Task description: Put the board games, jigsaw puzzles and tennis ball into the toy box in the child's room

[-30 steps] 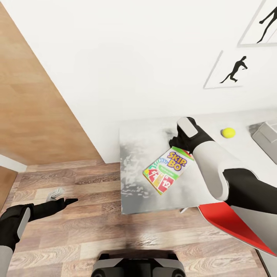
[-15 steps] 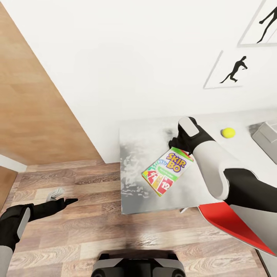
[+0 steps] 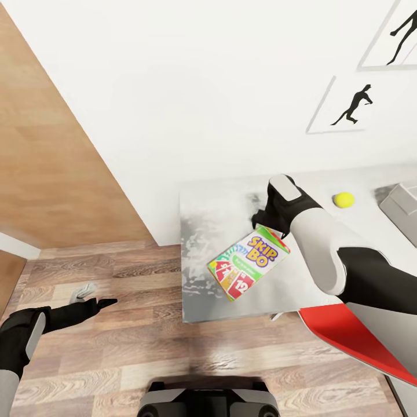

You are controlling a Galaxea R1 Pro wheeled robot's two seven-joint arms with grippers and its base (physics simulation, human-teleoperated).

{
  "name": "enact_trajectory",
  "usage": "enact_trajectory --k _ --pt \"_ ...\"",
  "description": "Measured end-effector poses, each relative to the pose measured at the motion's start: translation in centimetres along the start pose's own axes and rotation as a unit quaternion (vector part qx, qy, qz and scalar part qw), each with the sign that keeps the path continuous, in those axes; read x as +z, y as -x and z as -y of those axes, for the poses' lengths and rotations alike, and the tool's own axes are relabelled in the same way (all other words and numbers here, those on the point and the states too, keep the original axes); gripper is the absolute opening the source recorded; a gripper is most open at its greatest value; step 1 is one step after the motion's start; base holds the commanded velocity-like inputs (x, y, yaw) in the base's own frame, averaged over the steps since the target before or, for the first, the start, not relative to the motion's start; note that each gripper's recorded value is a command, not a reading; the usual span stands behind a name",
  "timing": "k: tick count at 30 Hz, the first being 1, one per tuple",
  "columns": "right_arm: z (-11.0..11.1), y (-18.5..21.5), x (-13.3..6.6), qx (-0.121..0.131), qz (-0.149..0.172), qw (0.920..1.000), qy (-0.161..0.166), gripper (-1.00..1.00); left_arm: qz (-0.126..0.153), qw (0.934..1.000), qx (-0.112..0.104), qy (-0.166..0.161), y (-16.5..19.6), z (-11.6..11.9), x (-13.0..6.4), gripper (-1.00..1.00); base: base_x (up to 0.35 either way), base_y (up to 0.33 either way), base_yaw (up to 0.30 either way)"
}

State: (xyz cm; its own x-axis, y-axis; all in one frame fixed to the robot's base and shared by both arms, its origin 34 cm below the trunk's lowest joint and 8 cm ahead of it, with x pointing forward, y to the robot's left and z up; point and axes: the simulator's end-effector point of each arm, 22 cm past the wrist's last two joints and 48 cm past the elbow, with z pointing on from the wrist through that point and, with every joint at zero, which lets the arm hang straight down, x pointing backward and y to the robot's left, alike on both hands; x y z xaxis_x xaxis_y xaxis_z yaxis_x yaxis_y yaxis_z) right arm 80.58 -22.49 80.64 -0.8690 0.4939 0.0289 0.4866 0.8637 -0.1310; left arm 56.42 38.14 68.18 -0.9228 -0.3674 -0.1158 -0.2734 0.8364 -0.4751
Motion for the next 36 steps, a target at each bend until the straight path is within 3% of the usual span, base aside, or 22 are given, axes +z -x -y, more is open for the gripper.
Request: enact_trajectory --k 24,36 --pt "-1.7 -2.4 0.1 0.003 -0.035 0.9992 0.017 1.0 0.0 1.0 0.0 -0.006 0.0 0.3 0.0 1.0 0.0 0.0 0.0" --pt "-1.9 -3.4 0.3 0.025 -0.061 0.9975 0.026 1.0 0.0 1.0 0.0 -0.006 0.0 0.3 0.0 1.0 -0.032 0.0 0.0"
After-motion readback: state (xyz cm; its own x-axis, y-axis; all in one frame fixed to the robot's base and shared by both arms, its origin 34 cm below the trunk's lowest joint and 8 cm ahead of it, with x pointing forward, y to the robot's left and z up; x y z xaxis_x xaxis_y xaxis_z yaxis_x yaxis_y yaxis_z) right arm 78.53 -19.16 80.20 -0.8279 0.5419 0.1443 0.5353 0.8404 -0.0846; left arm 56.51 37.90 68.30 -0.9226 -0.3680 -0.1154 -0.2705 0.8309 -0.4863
